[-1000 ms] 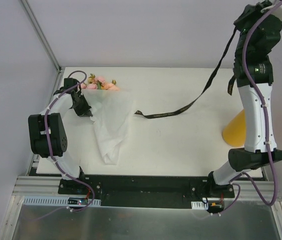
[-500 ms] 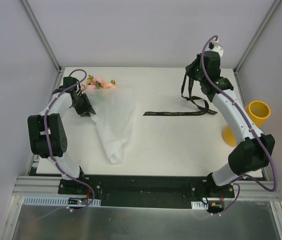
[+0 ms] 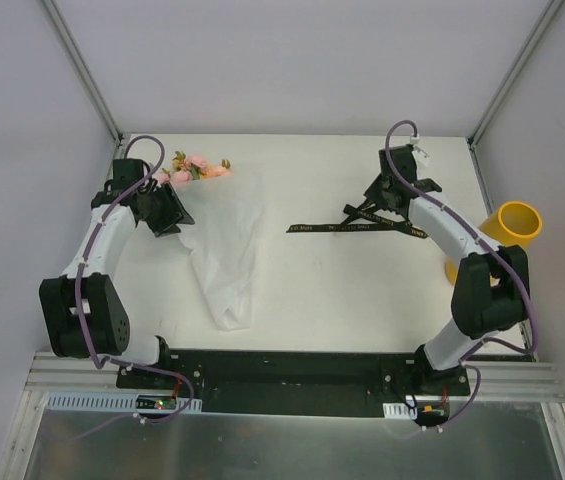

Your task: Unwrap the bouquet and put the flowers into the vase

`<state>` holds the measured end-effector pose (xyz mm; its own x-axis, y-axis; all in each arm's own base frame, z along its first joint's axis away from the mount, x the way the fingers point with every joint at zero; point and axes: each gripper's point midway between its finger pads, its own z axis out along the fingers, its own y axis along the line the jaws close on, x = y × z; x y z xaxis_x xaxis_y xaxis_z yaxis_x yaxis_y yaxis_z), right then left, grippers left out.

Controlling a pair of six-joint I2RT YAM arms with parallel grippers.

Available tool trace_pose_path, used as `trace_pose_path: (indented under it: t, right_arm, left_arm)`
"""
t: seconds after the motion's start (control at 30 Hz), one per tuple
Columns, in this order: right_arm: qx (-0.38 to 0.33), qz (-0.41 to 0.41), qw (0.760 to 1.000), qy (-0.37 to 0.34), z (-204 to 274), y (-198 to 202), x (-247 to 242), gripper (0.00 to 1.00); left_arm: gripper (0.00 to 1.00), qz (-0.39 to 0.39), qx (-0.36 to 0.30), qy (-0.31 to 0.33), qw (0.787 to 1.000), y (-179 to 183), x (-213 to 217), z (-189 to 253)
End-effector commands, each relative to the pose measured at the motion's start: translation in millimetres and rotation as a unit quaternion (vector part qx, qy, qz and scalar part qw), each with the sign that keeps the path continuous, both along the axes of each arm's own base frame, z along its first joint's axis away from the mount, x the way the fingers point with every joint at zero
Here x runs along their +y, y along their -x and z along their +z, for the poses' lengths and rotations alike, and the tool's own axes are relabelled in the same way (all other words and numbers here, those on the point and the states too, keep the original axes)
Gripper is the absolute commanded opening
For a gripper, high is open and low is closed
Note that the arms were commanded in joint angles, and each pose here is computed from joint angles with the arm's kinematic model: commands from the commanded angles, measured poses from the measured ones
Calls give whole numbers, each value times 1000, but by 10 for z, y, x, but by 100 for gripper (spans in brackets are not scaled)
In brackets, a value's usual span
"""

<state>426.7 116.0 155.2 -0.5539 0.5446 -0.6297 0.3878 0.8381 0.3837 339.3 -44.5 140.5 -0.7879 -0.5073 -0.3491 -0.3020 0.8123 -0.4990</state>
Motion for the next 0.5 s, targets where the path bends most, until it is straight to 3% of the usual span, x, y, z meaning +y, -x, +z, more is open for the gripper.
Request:
trace_pose_path:
  t: [0.0, 0.27, 0.47]
  right_arm:
    - [54, -74, 995, -50, -420, 128, 30, 29]
    - [119, -177, 974, -78, -985, 214, -10, 49]
    - [141, -214, 964, -69, -1169, 243, -51, 55]
  left_arm:
    - [45, -25, -3, 19, 1000, 271, -155, 40]
    - [47, -38, -16, 3, 999, 441, -181, 36]
    - [47, -38, -23, 0, 999, 442, -180, 67]
